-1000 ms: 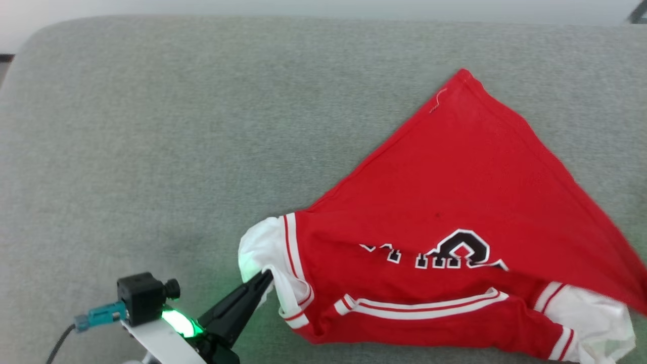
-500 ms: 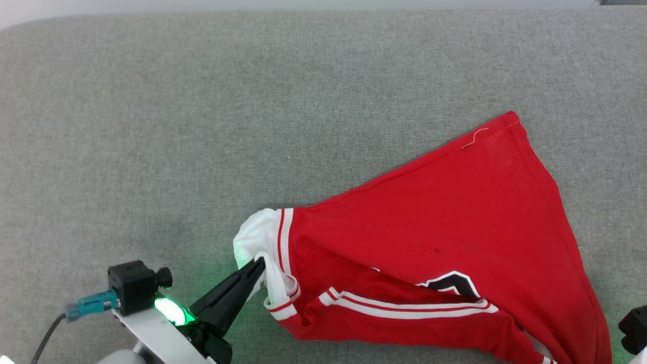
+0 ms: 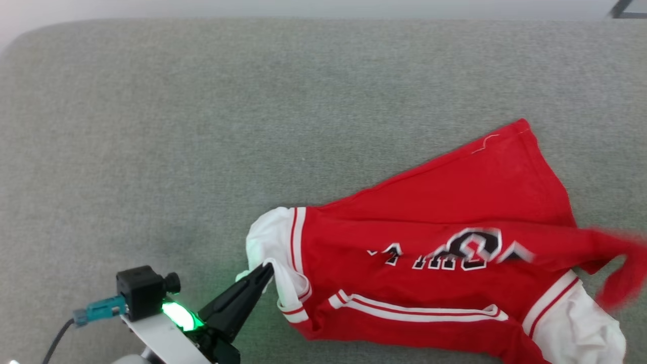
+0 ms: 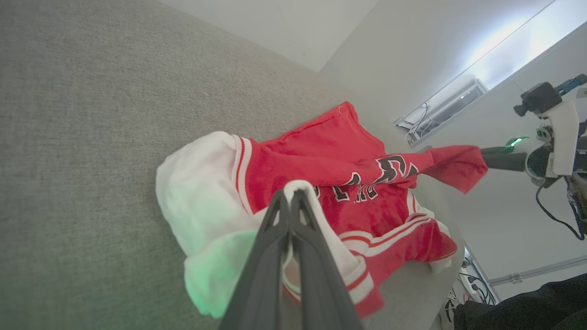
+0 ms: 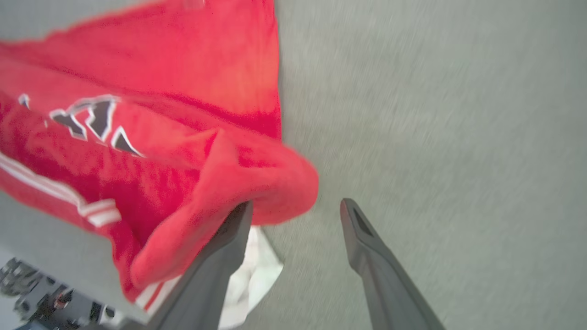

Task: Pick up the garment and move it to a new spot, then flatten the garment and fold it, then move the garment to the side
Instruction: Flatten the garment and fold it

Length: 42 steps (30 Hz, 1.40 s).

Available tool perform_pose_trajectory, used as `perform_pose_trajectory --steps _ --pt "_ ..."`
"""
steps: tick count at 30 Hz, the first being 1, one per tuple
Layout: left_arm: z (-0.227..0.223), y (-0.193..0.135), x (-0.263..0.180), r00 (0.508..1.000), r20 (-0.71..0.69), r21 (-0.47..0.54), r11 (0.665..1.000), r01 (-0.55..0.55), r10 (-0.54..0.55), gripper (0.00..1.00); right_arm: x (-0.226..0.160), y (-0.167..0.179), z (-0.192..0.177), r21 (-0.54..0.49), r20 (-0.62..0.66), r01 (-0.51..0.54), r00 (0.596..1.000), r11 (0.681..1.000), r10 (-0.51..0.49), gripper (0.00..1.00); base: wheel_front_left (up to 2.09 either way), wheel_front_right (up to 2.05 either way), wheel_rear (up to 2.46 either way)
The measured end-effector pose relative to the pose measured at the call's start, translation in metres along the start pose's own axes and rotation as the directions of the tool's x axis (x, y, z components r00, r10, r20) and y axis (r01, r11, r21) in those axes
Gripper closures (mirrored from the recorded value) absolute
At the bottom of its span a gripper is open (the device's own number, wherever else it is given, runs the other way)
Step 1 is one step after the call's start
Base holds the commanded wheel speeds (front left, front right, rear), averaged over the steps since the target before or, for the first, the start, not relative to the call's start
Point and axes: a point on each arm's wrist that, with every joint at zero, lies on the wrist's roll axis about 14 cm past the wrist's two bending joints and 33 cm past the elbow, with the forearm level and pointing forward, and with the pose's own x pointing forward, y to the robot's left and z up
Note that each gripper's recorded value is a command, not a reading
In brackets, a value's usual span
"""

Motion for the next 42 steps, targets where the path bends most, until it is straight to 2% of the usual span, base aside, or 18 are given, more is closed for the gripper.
perform_pose_trajectory --steps 3,11,15,21,27,32,33,34,35,36,39,42 --pt "-0.001 -0.001 -0.002 1.0 0.004 -0.007 1.0 -0.006 0.006 1.0 -0.003 -0.004 0.05 -0.059 0.133 0.026 0.991 0.998 -0.018 0.0 0.0 0.0 0.0" --pt "0.0 0.001 0.0 1.0 0.016 -0.013 1.0 -0.017 0.018 1.0 0.026 0.006 0.149 -0.177 0.339 0.063 0.941 0.982 0.001 0.0 0.0 0.0 0.0" --pt "-0.001 0.006 0.0 0.999 0.013 -0.019 0.999 -0.034 0.034 1.0 0.068 0.018 0.151 -0.223 0.267 0.033 0.963 0.974 0.028 0.0 0.0 0.0 0.0" --pt "-0.004 0.012 0.0 0.998 0.01 -0.028 0.998 -0.054 0.054 1.0 0.117 0.022 0.131 -0.24 0.098 -0.013 0.995 0.971 0.037 0.0 0.0 0.0 0.0" --pt "-0.008 0.016 0.001 0.997 0.004 -0.039 0.997 -0.071 0.071 1.0 0.147 0.026 0.101 -0.26 -0.056 -0.063 0.997 0.963 0.05 0.0 0.0 0.0 0.0" --pt "-0.009 0.016 0.001 0.997 0.005 -0.046 0.996 -0.075 0.075 1.0 0.154 0.028 0.092 -0.276 -0.119 -0.089 0.991 0.957 0.058 0.0 0.0 0.0 0.0" --pt "-0.009 0.016 0.001 0.997 0.006 -0.046 0.996 -0.075 0.075 1.0 0.155 0.029 0.091 -0.28 -0.127 -0.092 0.99 0.955 0.059 0.22 0.0 0.0 0.0" --pt "-0.009 0.016 0.001 0.997 0.007 -0.046 0.996 -0.075 0.075 1.0 0.155 0.03 0.091 -0.283 -0.133 -0.098 0.989 0.954 0.062 0.56 0.0 0.0 0.0" --pt "-0.009 0.015 0.001 0.997 0.008 -0.046 0.996 -0.075 0.076 1.0 0.155 0.031 0.09 -0.284 -0.14 -0.104 0.988 0.953 0.066 0.86 0.0 0.0 0.0" --pt "-0.009 0.015 0.001 0.997 0.009 -0.046 0.996 -0.076 0.077 1.0 0.155 0.032 0.09 -0.286 -0.144 -0.109 0.987 0.952 0.07 1.0 0.0 0.0 0.0" --pt "-0.006 0.014 0.0 0.997 0.02 -0.044 0.996 -0.077 0.078 1.0 0.154 0.037 0.09 -0.283 -0.137 -0.124 0.987 0.951 0.088 1.0 0.0 0.0 0.0" --pt "0.004 0.013 0.0 0.996 0.052 -0.04 0.996 -0.075 0.077 1.0 0.152 0.044 0.099 -0.261 -0.075 -0.132 0.99 0.956 0.116 1.0 0.0 0.0 0.0"
